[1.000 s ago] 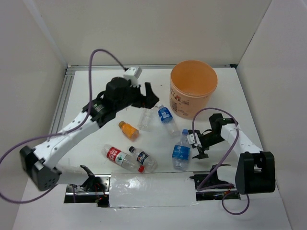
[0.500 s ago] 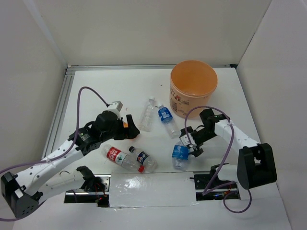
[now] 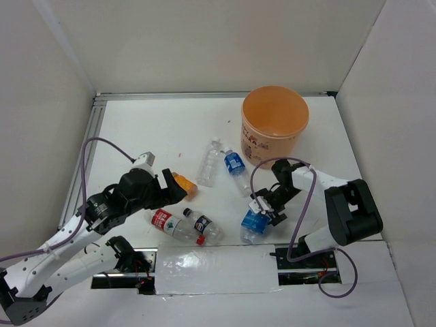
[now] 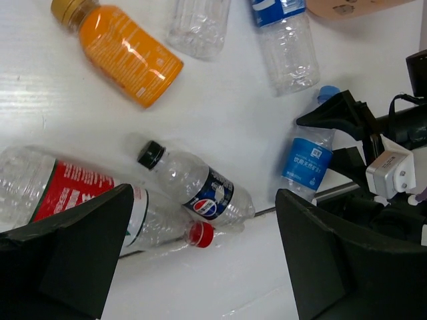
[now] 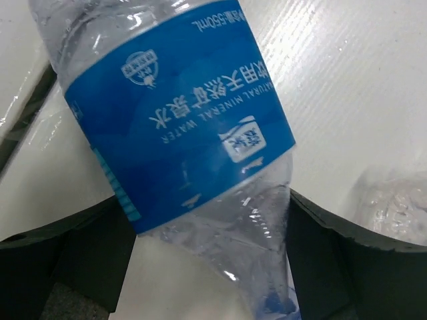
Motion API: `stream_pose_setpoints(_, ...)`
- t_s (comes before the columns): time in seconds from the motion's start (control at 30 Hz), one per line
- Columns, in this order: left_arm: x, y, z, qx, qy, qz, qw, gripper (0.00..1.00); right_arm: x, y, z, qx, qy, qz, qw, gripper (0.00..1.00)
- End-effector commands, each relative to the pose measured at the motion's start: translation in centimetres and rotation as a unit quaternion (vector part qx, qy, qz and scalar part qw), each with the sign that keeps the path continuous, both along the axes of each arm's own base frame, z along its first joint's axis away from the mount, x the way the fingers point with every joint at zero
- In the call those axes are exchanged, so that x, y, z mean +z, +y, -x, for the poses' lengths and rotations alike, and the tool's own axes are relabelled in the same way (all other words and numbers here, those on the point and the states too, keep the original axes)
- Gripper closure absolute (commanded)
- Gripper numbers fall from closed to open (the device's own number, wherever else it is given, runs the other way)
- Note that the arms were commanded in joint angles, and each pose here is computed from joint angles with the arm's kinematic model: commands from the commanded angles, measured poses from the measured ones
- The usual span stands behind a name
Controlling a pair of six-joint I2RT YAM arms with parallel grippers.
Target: Put the plastic bottles in the bin
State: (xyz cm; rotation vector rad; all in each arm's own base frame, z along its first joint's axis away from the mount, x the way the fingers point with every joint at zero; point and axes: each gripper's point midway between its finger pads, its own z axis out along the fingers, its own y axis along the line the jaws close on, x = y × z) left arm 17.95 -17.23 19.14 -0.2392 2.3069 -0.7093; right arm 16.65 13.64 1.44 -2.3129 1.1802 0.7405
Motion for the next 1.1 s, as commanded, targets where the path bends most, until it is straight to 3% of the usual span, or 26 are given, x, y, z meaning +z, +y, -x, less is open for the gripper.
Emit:
stream_pose_setpoints(0.0, -1.4, 1.2, 1.2, 0.035, 0.034, 0.0, 0.999, 0.0, 0.3, 2.2, -0.9, 0.277, -0.197, -0.091, 0.936, 0.13)
stream_pose_setpoints(0.03, -1.4, 1.7, 1.3, 0.049, 0.038, 0.001, 0.998, 0.0, 0.6, 2.3, -0.8, 0.262, -0.184, -0.093, 0.943, 0.27)
stream_pose_setpoints(0.13, -2.4, 3.0, 1.9, 0.115, 0.081, 0.012, 0.99, 0.0, 2.2, 2.5, -0.8, 0.236, -0.178, -0.105, 0.949, 0.54)
stream_pose_setpoints(0.3, -3.8, 3.8, 3.3, 0.193, 0.155, 0.034, 0.968, 0.0, 6.1, 3.5, -1.5, 0.197, -0.208, -0.139, 0.948, 0.71)
stream_pose_setpoints(0.47, -4.9, 4.2, 4.4, 0.247, 0.219, 0.032, 0.943, 0.0, 13.6, 5.7, -4.1, 0.111, -0.259, -0.206, 0.937, 0.71)
stream_pose_setpoints(0.6, -6.2, 4.2, 4.3, 0.259, 0.244, -0.004, 0.935, 0.0, 22.5, 7.2, -8.7, -0.017, -0.298, -0.263, 0.918, 0.71)
stream_pose_setpoints(0.73, -8.0, 4.3, 4.8, 0.258, 0.269, -0.05, 0.927, 0.0, 31.2, 7.6, -13.0, -0.12, -0.346, -0.295, 0.882, 0.72)
stream_pose_setpoints(0.87, -10.5, 4.0, 4.4, 0.252, 0.259, -0.038, 0.932, 0.0, 35.2, 5.7, -18.8, -0.237, -0.374, -0.276, 0.853, 0.72)
stream_pose_setpoints(1.07, -12.3, 3.1, 2.8, 0.229, 0.23, -0.024, 0.946, 0.0, 35.9, 2.5, -24.4, -0.313, -0.375, -0.246, 0.837, 0.69)
